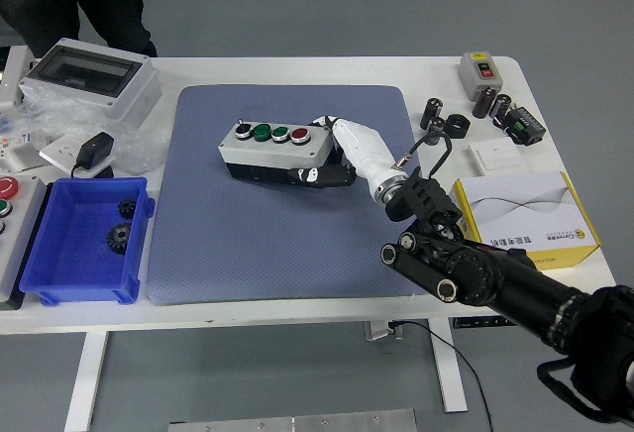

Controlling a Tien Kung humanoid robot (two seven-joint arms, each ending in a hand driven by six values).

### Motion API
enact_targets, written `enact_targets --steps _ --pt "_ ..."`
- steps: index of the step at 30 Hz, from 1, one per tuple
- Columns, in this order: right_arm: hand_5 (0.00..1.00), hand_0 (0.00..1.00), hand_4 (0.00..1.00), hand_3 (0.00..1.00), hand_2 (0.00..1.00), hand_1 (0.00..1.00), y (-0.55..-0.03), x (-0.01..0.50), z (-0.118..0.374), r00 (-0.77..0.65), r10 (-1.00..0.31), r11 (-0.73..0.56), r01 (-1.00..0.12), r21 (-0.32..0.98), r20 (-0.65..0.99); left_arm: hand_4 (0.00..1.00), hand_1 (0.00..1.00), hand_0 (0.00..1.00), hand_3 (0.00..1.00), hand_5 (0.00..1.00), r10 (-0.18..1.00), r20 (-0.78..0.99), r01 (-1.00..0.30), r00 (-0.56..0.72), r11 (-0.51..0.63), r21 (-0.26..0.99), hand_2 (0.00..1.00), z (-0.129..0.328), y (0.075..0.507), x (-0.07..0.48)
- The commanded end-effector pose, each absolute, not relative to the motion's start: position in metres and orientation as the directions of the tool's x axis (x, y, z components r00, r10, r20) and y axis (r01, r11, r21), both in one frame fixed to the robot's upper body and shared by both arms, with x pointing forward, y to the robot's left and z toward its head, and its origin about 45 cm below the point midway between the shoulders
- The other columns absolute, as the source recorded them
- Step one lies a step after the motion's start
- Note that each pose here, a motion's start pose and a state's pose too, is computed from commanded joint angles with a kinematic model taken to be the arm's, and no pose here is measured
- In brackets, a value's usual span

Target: Pick up the button,place it on the desk,press the button,press the button

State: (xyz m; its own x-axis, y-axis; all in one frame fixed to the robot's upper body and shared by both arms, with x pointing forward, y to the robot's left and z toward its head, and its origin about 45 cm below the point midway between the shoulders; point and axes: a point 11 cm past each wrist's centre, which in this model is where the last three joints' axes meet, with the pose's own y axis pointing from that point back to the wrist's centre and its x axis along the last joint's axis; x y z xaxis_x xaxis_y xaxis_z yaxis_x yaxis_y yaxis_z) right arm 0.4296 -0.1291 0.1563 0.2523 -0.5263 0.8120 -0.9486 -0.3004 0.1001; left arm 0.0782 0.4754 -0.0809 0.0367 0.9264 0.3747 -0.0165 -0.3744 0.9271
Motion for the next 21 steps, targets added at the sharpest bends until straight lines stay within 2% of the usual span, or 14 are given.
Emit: enact_targets --steps 7,13,17,21 --pt "0.002 0.088 0.002 0.163 0.204 0.268 -0.126 0.427 0.157 0.296 -0.665 -0.313 -0.944 0.105 0.686 0.450 0.567 0.660 0.576 0.020 0.927 0.372 -0.012 0.035 -0.372 0.928 0.506 -0.081 0.474 0.077" --pt "0.002 0.079 0.002 0.161 0.198 0.259 -0.112 0.421 0.174 0.349 -0.772 -0.385 -0.922 0.046 0.532 0.455 0.569 0.658 0.577 0.027 0.928 0.370 -0.011 0.034 -0.370 0.929 0.508 -0.082 0.473 0.076" --pt "0.002 0.074 0.002 0.156 0.196 0.250 -0.107 0.411 0.183 0.390 -0.778 -0.441 -0.897 0.013 0.493 0.454 0.569 0.659 0.576 0.033 0.929 0.368 -0.010 0.034 -0.368 0.930 0.508 -0.083 0.472 0.075" --pt "0.002 0.074 0.002 0.156 0.196 0.250 -0.103 0.392 0.184 0.422 -0.715 -0.514 -0.857 -0.011 0.558 0.454 0.569 0.659 0.576 0.033 0.930 0.365 -0.010 0.035 -0.365 0.931 0.508 -0.084 0.471 0.074"
